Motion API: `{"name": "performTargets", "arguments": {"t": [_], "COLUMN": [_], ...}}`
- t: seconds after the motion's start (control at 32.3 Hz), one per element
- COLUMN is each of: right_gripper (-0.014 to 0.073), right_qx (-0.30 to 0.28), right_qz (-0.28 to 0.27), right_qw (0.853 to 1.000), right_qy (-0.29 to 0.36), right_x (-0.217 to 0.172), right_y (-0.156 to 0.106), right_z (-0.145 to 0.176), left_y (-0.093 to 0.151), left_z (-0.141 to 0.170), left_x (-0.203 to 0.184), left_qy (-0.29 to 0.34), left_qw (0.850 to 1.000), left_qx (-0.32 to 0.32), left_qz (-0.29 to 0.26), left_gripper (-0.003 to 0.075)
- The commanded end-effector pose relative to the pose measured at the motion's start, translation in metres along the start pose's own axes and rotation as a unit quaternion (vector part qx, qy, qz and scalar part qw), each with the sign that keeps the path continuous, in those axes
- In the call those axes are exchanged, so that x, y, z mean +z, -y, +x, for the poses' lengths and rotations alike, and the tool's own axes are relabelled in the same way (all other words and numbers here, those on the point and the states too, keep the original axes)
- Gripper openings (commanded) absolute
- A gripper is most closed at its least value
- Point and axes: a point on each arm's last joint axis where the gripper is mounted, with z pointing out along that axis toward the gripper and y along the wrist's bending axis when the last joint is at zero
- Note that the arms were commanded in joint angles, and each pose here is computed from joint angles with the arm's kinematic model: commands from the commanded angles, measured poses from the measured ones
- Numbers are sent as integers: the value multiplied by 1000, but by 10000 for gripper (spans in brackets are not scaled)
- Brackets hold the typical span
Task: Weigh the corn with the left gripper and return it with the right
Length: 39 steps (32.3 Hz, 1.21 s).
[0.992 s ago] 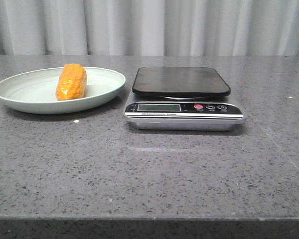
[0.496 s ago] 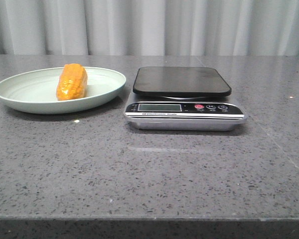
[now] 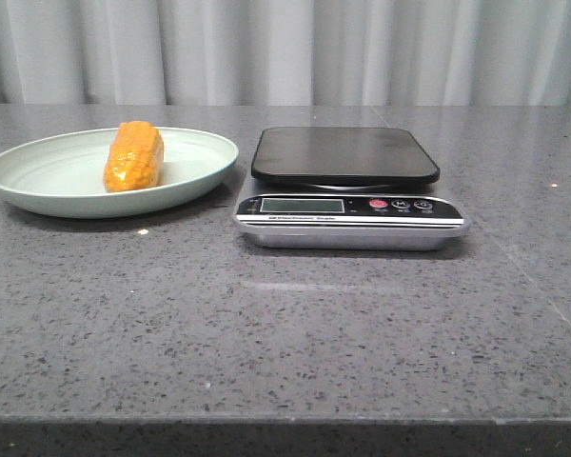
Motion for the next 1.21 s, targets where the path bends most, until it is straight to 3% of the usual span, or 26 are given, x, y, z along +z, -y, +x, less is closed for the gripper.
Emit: {"name": "performTargets", "arguments": {"t": [0.0,0.22,0.65,0.77,0.99,1.05,1.18], "right_gripper": [151,151,151,151,151,151,151], "right_qx": [-3,-3,-3,-3,-3,-3,-3], "right_qz": [-1,-1,-1,-1,-1,-1,-1], "right_qw": [998,998,998,998,998,998,998], "right_qy": [55,55,55,55,55,55,55], "right_x": [-2,-2,-2,-2,-2,-2,-2], "right_y": [0,0,0,0,0,0,0], "right_z": [-12,-12,-12,-12,-12,-12,-12], "left_y": [1,9,15,16,21,25,33], "left_z": [-28,-36,-10,-13,-23,-25,-24], "left_x": [17,44,70,74,90,97,117], "left_qy": [-59,-191,-276,-293,-313,-318,-338], "left_qw": [998,980,960,954,947,945,937], "left_qx": [-3,-25,-33,-34,-35,-39,-45], "left_qz": [-6,39,49,48,59,66,81], "left_gripper": [127,127,138,230,552,592,598]}}
